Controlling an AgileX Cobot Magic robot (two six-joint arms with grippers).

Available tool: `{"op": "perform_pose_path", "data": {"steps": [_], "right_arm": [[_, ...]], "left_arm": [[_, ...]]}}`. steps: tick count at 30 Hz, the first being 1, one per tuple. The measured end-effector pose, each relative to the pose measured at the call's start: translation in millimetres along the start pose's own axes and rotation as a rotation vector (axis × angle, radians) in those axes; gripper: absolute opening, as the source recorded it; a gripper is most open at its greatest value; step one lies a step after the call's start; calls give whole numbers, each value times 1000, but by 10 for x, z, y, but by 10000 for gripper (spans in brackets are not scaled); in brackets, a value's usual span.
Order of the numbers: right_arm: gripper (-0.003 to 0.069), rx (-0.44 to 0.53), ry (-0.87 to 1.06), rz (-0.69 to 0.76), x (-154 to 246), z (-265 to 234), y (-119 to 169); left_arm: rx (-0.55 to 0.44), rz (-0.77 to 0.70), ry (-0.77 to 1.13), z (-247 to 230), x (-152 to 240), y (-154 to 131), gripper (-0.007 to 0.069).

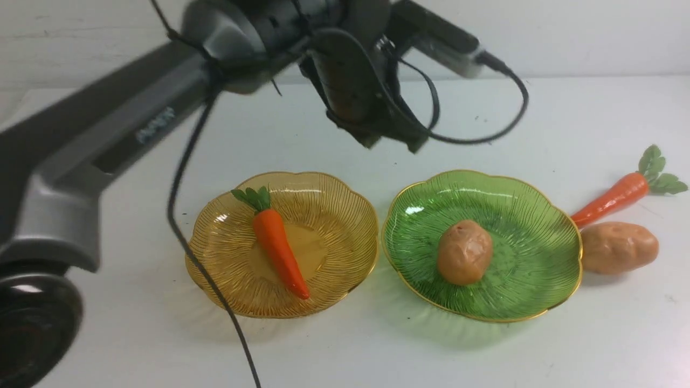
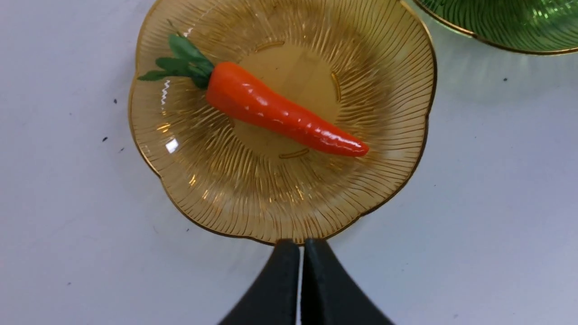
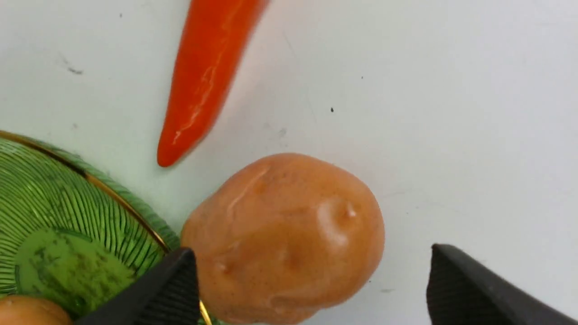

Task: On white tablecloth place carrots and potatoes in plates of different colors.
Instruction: 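Put the potato onto the plate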

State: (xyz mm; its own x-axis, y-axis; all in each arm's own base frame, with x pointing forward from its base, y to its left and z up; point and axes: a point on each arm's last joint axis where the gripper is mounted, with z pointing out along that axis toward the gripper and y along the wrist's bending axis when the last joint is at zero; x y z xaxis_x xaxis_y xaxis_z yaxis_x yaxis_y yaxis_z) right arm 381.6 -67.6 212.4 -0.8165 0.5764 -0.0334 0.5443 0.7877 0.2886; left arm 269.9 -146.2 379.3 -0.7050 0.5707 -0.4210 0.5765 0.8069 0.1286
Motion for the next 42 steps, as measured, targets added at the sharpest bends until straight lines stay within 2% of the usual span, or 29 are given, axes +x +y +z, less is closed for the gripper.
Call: {"op": "perform_pose_path", "data": {"steps": [6, 19, 25, 28, 42], "right_arm": [[654, -38, 76, 55, -80, 276, 18], [650, -29, 111, 117, -124, 452, -8], [592, -21, 86, 120, -147, 457, -16], [559, -13, 82, 115, -150, 458, -23], [558, 90, 26, 73, -169, 316, -91]], "left_arm": [[-6, 2, 3, 5, 6, 5, -3], [-24, 8, 4, 0, 9, 21, -3], [-27, 9, 4, 0, 9, 24, -3], [-28, 9, 5, 0, 9, 24, -3], [-31, 10, 5, 0, 10, 27, -3]]}}
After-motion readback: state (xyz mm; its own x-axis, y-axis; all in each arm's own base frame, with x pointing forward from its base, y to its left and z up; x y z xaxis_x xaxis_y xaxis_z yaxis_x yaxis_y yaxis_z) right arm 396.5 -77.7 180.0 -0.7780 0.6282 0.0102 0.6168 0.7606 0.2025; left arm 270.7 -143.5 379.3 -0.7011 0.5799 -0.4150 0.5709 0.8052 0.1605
